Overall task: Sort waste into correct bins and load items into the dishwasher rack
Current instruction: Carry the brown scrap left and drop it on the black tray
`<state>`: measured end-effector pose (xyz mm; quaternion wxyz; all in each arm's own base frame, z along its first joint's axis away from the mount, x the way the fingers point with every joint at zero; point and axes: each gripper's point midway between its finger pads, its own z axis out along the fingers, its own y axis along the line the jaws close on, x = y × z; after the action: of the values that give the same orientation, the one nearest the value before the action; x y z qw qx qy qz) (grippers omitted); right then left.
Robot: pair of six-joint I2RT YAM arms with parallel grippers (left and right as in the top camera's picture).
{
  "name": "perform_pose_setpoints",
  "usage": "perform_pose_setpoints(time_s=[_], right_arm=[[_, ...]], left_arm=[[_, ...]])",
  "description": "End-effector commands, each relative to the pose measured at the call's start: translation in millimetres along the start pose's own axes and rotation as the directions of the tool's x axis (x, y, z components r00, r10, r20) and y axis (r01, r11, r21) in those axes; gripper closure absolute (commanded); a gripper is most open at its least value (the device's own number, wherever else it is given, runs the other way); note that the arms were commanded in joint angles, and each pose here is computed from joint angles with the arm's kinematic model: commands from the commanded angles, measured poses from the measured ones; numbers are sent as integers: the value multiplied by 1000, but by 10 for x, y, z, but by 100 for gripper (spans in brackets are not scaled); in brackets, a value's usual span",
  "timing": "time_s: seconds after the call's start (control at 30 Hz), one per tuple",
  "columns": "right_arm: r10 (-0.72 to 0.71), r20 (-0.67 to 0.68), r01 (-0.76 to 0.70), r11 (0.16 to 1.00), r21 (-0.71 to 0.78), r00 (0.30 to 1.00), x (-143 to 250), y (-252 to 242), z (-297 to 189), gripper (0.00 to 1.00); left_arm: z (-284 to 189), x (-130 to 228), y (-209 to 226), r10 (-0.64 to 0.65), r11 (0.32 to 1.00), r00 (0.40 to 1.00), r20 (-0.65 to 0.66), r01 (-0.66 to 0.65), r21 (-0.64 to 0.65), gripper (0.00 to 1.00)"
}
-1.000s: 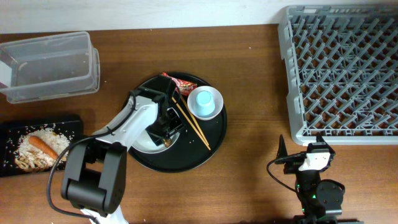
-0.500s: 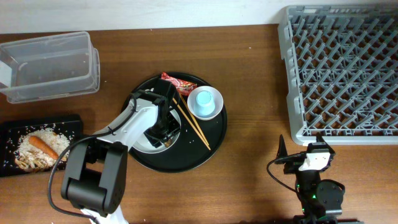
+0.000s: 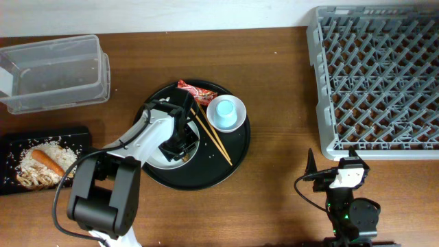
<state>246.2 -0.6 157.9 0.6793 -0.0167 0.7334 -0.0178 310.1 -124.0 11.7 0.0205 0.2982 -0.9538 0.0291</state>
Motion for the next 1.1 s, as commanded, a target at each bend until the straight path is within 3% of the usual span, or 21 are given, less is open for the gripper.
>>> perform_pose_setpoints(time_s=[0.0, 0.33, 0.63, 0.8, 0.9, 1.07], right_arm=[[7, -6, -7, 1000, 2, 1000, 32, 1, 2, 2], [7, -6, -7, 1000, 2, 1000, 32, 1, 2, 2], [7, -6, -7, 1000, 2, 1000, 32, 1, 2, 2], [7, -6, -7, 1000, 2, 1000, 32, 1, 2, 2], [7, -6, -7, 1000, 2, 1000, 32, 1, 2, 2], [7, -6, -7, 1000, 2, 1000, 32, 1, 2, 2]], left_arm=[[51, -33, 58, -17, 1000, 1000, 4, 17, -22, 83], [-224, -401, 32, -19, 999, 999, 44, 18, 29, 84], [-933, -1177, 201, -91, 991, 985, 145, 75, 113, 84], [-1400, -1796, 679, -266, 956, 936, 230, 227, 184, 84], [-1436, -1982, 1067, -358, 929, 903, 238, 320, 184, 84], [-1427, -2163, 1896, -470, 875, 821, 324, 482, 49, 83]])
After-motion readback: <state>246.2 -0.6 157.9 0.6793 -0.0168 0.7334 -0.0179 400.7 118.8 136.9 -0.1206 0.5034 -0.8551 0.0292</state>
